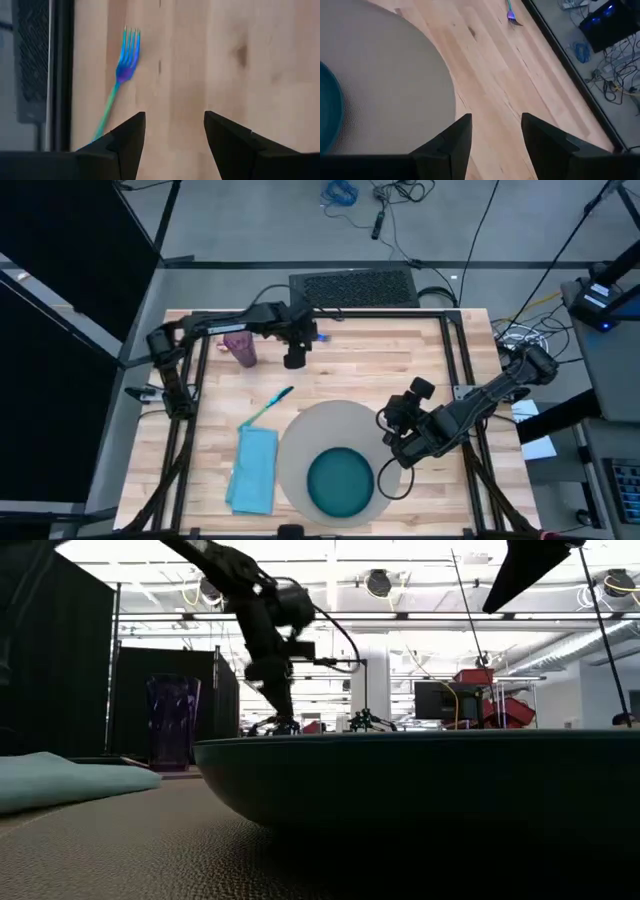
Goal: Set table place
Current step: Put the blue fork on the top of the blue napkin
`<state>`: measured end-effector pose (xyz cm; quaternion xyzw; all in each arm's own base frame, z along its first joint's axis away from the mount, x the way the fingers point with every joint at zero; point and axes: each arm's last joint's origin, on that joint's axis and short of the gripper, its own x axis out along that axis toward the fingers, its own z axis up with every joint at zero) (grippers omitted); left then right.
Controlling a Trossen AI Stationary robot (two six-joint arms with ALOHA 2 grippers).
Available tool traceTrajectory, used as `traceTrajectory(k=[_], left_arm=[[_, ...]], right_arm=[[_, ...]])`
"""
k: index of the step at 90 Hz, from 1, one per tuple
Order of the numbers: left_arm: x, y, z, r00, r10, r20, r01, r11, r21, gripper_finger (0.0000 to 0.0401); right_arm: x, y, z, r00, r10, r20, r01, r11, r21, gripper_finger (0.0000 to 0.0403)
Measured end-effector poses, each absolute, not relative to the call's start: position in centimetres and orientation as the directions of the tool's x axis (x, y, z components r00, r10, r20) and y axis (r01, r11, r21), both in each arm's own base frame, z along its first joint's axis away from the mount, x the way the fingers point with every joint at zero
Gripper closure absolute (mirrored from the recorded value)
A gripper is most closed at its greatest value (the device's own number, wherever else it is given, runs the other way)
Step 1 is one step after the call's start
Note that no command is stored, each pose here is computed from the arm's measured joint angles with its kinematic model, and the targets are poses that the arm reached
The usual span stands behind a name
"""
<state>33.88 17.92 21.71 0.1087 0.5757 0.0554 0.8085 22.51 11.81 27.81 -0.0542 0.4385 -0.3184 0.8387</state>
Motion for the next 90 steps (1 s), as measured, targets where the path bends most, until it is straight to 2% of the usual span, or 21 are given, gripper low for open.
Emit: traceTrajectory(k=[20,41,59,81,90], left_arm=[[35.4,19.8,20.2,0.224,0.312,-0.924,0.126,0.930,0.344,0.0212],[35.6,24.0,20.6,0.232,0.238,-0.943,0.051,0.965,0.256,0.0212],[34.6,25.2,20.3,0.261,0.107,-0.959,0.044,0.991,0.122,0.0212],[34.9,25.5,19.7,0.274,0.134,-0.952,0.044,0.987,0.151,0.0212],[35.1,25.7,18.2,0.241,0.111,-0.964,0.047,0.991,0.126,0.0212]], right_arm=[[22.5,11.8,27.8,0.412,-0.579,-0.703,0.457,0.799,-0.391,0.0245],[22.5,11.8,27.8,0.411,-0.579,-0.705,0.461,0.799,-0.387,0.0245],[22.5,11.8,27.8,0.410,-0.579,-0.704,0.446,0.801,-0.400,0.0245],[22.7,11.5,27.8,0.403,-0.586,-0.703,0.444,0.797,-0.410,0.0245],[22.7,11.5,27.8,0.403,-0.586,-0.703,0.444,0.797,-0.409,0.0245]])
